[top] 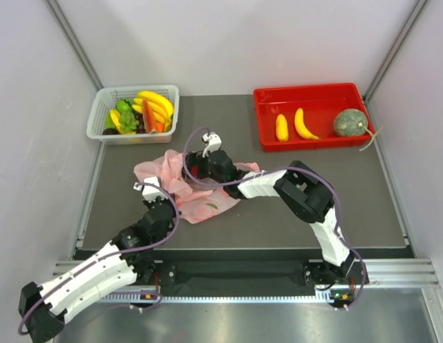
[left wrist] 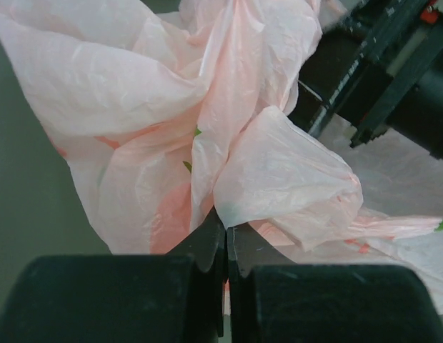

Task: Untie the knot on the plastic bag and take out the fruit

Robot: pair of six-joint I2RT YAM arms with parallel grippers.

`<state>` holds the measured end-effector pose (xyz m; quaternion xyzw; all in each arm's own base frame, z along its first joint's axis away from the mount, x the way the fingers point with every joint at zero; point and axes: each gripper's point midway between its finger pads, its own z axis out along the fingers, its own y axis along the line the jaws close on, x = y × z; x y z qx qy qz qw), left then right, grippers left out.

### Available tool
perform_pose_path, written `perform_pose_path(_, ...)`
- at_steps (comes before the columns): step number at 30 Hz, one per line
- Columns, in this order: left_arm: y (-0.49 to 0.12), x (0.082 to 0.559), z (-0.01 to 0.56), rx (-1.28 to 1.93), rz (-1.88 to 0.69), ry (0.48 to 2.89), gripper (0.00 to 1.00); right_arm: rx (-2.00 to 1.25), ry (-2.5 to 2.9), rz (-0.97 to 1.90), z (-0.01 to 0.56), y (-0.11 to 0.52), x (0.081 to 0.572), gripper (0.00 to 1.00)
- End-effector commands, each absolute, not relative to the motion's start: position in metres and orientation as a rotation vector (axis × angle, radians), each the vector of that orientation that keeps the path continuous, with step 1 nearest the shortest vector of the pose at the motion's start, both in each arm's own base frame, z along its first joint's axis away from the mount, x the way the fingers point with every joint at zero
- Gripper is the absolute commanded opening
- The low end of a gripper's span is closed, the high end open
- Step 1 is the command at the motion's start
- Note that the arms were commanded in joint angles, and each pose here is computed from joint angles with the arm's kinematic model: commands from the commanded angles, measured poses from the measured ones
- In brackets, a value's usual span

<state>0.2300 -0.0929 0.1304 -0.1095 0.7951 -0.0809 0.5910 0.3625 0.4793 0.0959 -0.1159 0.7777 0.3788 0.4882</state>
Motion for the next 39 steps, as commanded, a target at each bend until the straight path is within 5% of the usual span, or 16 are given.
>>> perform_pose_path(1, -0.105, 0.232, 0.133, -0.281, -0.288, 1.82, 0.0, -0.262, 1.89, 0.908, 0.099, 0.489, 0.377, 1.0)
perform_pose_path(10, -0.107, 0.23, 0.128, -0.273, -0.312, 1.819, 0.0, -0.26, 1.975, 0.776, 0.073, 0.501, 0.398, 0.94)
perform_pose_path(16, -0.108, 0.227, 0.121, -0.281, -0.335, 1.83, 0.0, -0.227, 1.998, 0.679, 0.066, 0.49, 0.408, 0.82)
perform_pose_path(22, -0.104, 0.225, 0.121, -0.297, -0.342, 1.819, 0.0, -0.234, 1.968, 0.673, 0.08, 0.471, 0.405, 0.63)
perform_pose_path(26, -0.102, 0.223, 0.116, -0.312, -0.345, 1.826, 0.0, -0.271, 1.937, 0.692, 0.098, 0.451, 0.396, 0.38)
perform_pose_path(39, -0.107, 0.227, 0.132, -0.339, -0.407, 1.77, 0.0, -0.89, 2.008, 1.322, 0.153, 0.395, 0.257, 0.1)
